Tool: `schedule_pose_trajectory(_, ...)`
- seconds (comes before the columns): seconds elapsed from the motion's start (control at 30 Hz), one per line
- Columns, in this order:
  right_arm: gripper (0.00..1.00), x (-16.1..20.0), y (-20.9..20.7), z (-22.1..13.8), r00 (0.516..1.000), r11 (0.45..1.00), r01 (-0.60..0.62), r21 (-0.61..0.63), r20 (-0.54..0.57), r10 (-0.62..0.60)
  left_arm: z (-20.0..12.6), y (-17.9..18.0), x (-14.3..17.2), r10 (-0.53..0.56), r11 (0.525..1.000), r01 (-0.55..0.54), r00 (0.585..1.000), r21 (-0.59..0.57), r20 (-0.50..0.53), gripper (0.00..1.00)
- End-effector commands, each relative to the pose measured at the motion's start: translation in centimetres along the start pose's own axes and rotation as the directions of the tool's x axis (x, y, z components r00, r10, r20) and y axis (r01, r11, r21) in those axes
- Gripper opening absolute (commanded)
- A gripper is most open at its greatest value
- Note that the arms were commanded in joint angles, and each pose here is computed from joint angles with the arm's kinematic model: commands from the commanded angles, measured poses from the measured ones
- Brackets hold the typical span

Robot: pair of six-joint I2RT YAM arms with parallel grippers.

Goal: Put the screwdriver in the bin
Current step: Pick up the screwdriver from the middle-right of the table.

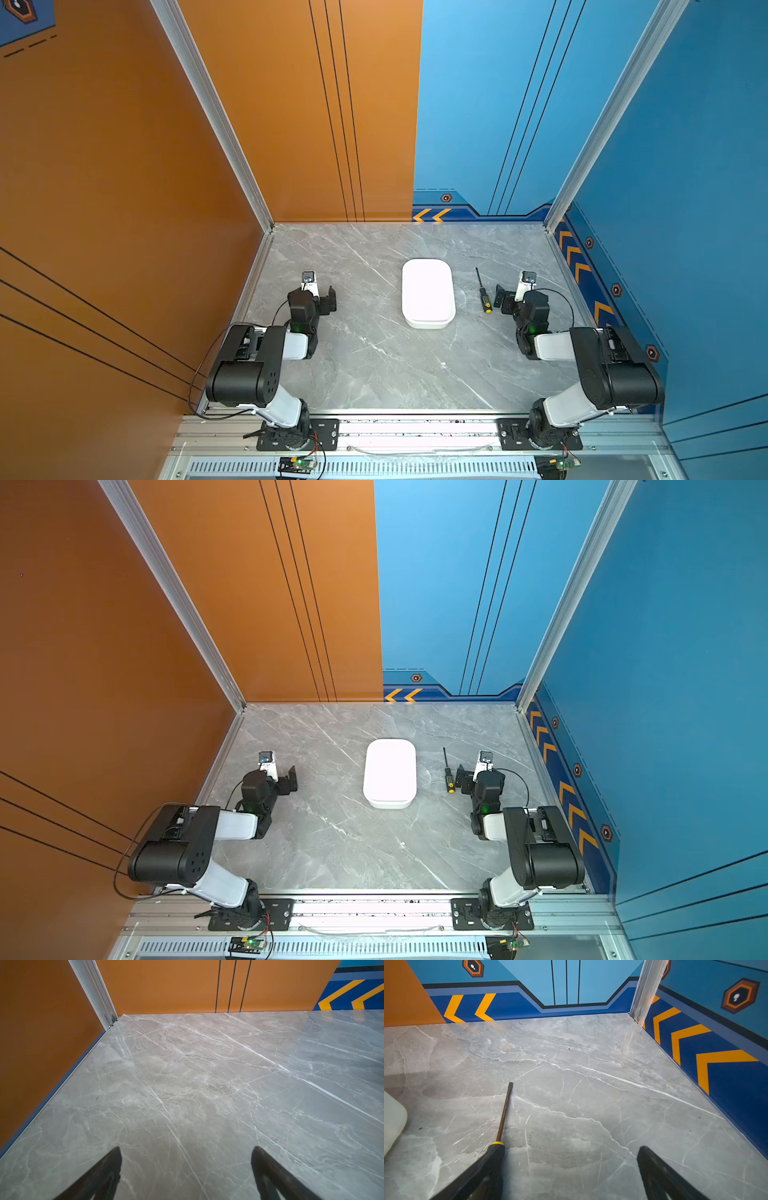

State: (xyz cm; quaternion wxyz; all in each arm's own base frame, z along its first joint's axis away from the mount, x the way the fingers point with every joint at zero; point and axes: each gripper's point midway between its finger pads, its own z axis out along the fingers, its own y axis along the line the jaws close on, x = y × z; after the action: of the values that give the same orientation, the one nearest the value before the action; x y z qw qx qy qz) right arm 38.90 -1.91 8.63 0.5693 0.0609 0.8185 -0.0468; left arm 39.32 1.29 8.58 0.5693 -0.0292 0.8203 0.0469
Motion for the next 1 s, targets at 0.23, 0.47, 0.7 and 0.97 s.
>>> schedule_pose_trajectory(0.23,0.84,-0.8,0.2,0.2,0.999,0.998,-0.035,-0.050,0.019,0.036,-0.2,0.0,-1.2,0.019,1.000,-0.019,0.999,-0.016,0.026,0.98)
schedule_pose_trajectory(0.47,0.82,-4.4,1.2,-0.3,0.996,0.993,-0.031,-0.112,-0.086,0.021,-2.5,-0.7,-4.9,0.041,0.999,-0.042,0.999,0.020,0.030,0.98)
schedule_pose_trajectory(0.7,0.88,-7.6,4.6,-2.6,0.941,0.978,-0.032,-0.205,-0.336,-0.040,-4.0,-4.0,-8.2,-0.127,0.972,0.139,0.989,0.191,-0.074,0.98)
schedule_pose_trajectory(0.97,0.89,-4.2,7.8,-3.4,0.796,0.969,-0.033,-0.245,-0.592,-0.123,-5.3,-10.1,-6.0,-0.259,0.859,0.356,0.922,0.368,-0.288,0.98)
